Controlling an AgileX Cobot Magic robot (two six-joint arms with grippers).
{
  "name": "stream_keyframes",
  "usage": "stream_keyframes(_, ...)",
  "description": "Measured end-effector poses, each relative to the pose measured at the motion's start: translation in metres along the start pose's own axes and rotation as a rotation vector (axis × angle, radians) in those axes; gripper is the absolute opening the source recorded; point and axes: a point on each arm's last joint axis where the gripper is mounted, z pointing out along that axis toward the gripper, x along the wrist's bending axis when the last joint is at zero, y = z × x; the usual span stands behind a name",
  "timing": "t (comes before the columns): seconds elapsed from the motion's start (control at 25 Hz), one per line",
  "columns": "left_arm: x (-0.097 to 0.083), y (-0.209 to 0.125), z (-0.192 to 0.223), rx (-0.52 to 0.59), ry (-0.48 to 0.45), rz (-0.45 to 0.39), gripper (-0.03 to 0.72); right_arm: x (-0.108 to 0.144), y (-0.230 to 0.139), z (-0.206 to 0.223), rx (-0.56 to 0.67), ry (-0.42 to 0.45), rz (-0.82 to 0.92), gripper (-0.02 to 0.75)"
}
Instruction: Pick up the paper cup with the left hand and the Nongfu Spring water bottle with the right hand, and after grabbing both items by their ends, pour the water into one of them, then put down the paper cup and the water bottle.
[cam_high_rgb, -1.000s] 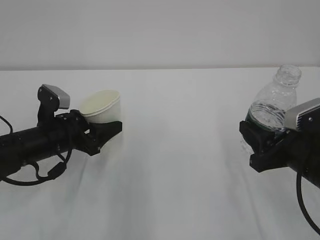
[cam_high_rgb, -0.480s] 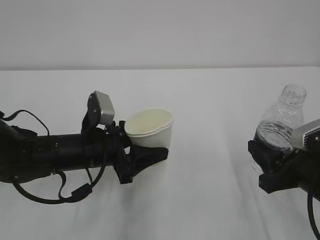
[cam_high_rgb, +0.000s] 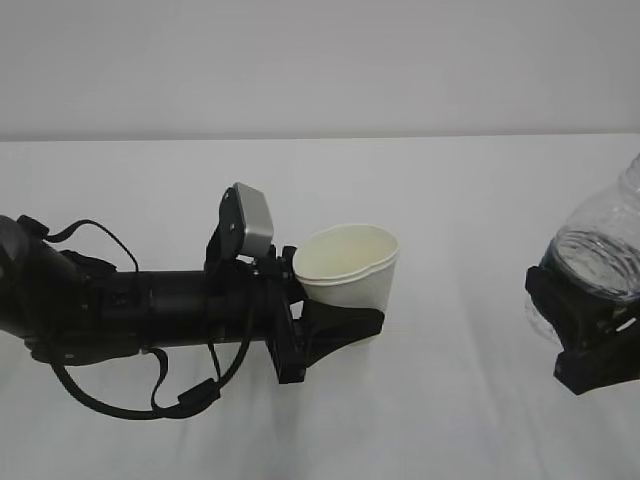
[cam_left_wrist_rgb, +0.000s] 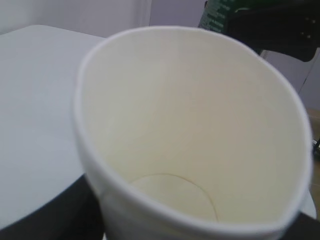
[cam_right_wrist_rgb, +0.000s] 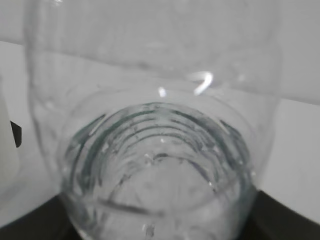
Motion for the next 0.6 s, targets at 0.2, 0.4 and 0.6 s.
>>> stream_keyframes(0.2, -0.0033, -0.0001, 0.0024, 0.002, -0.011, 0.0, 0.451, 0.0002, 0.0029, -0.0055, -0.005, -0.003, -0.003, 0.429)
stream_keyframes(0.4, -0.006, -0.0024, 0.0023, 0.028, -0.041, -0.002, 0.451, 0.0002, 0.0022, -0.0059, 0.009, -0.003, 0.0, 0.429)
stream_keyframes(0.6, -0.0084, -0.0038, 0.0022, 0.043, -0.067, -0.008, 0.45, -0.0006, 0.0012, -0.0059, 0.02, -0.012, 0.008, 0.429)
